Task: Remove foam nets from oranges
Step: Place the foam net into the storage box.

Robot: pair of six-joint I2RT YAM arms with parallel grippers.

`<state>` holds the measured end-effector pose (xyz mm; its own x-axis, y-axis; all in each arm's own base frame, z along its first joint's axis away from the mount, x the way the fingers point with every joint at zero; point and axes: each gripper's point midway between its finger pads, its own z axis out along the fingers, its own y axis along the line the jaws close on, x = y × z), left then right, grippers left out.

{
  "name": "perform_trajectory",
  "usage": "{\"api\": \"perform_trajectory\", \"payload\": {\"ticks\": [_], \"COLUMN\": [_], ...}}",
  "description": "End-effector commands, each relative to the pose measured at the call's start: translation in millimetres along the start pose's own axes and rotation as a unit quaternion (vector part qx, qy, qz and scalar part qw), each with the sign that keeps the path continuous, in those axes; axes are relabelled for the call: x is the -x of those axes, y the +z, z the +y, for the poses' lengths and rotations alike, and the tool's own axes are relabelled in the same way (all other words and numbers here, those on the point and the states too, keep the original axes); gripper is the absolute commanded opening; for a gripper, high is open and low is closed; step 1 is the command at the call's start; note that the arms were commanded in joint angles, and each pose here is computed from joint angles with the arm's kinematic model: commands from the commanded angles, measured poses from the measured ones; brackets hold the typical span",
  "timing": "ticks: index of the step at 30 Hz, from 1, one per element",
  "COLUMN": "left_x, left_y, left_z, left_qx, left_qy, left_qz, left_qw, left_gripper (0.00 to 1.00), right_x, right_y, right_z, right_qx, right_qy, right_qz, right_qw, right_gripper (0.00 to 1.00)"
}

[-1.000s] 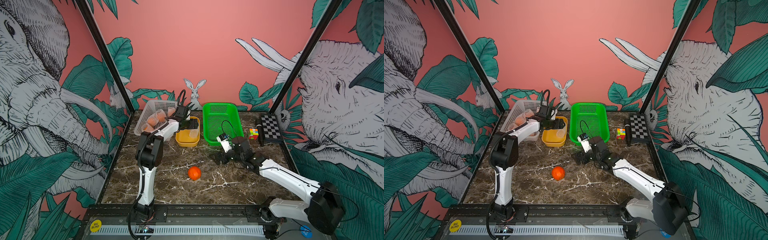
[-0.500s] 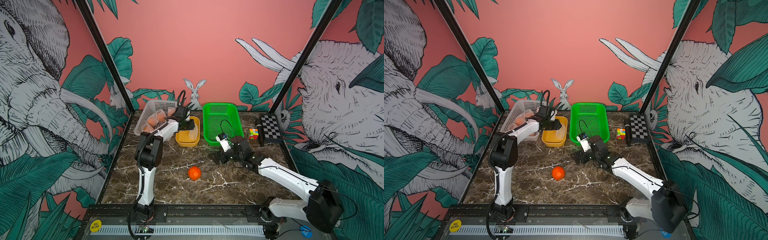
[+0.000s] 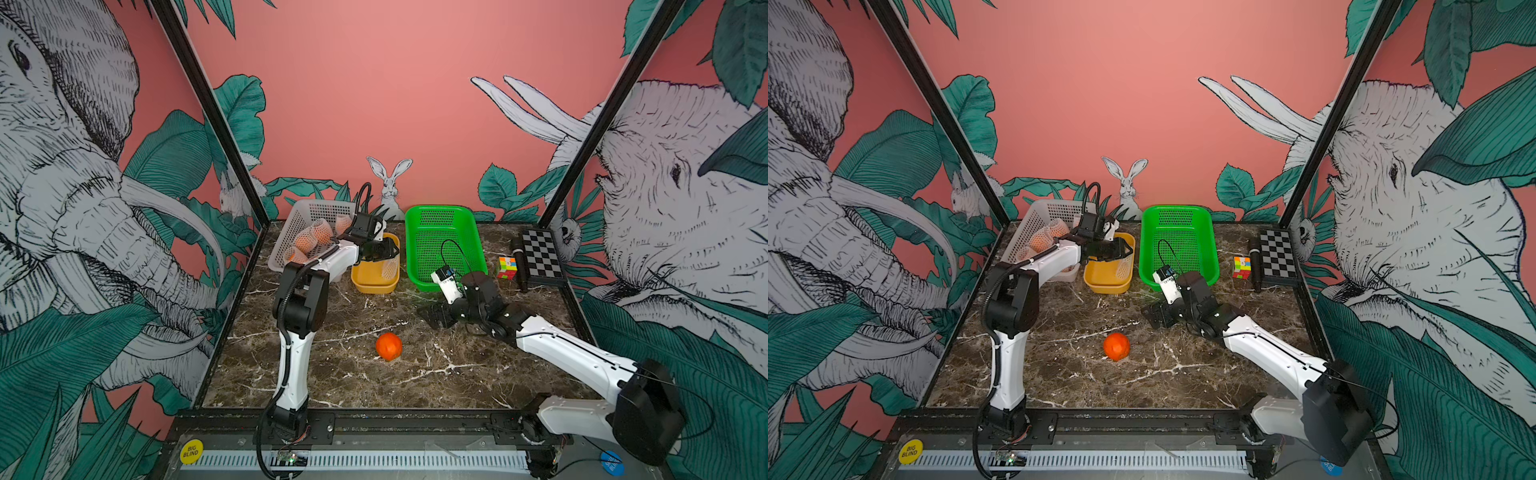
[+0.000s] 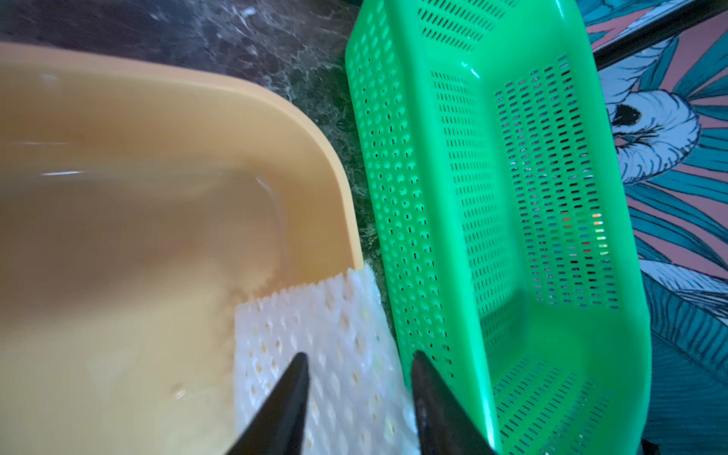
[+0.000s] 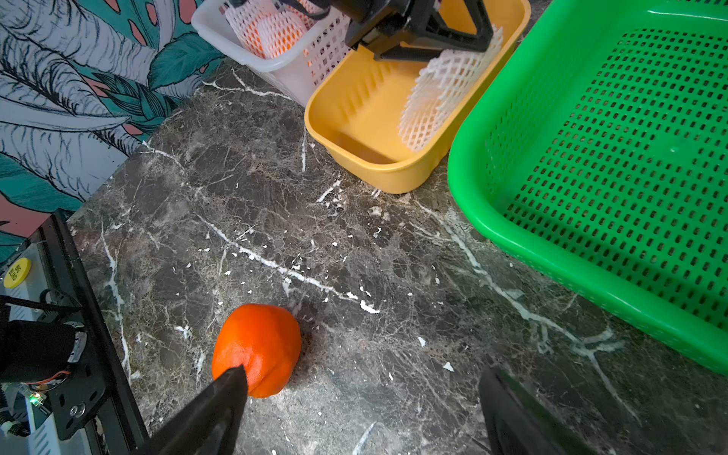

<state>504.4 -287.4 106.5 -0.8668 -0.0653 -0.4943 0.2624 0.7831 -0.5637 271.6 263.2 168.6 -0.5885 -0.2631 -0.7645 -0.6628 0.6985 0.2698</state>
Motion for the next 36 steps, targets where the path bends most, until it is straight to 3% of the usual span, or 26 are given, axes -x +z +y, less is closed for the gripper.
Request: {"api": "perform_trajectory", "payload": {"ticks": [1, 11, 17, 21, 26, 36], "left_x": [-0.2, 4.8, 20.6, 21.0, 12.0, -22.9], "left_y": [4.3, -6.9, -47.3, -65.4, -78.3, -126.8], "left_z": [-12.3, -10.7, -0.1, 0.7, 4.4, -13.1], "left_qx": [-0.036, -0.021, 0.063, 0.088, 0.105, 0.078], "left_qy": [-0.013, 0.003, 0.060, 0.077, 0.082, 0.053], "left_qz": [-0.001, -0.017, -0.055, -0.066, -0.064, -0.064], "left_qw": [0.999, 1.000, 0.995, 0.991, 0.989, 0.994], "left_gripper": [0.54, 0.81, 0.99, 0.99, 0.99, 0.99], "right_x": [12.7, 15.6, 17.7, 11.4, -10.4, -38.9], "right_y": [-2.0, -6.8, -14.3, -12.8, -1.6, 29.7], "right_z": [6.6, 8.2, 21.1, 46.1, 83.2, 111.0], "right_qx": [0.007, 0.005, 0.031, 0.073, 0.137, 0.169], "right_qy": [-0.009, -0.020, -0.078, -0.153, -0.254, -0.326], "right_qz": [-0.014, -0.015, -0.032, -0.051, -0.062, -0.059], "right_qw": [1.000, 1.000, 0.996, 0.984, 0.955, 0.928], "right_gripper": [0.92, 0.93, 0.95, 0.99, 0.99, 0.99]}}
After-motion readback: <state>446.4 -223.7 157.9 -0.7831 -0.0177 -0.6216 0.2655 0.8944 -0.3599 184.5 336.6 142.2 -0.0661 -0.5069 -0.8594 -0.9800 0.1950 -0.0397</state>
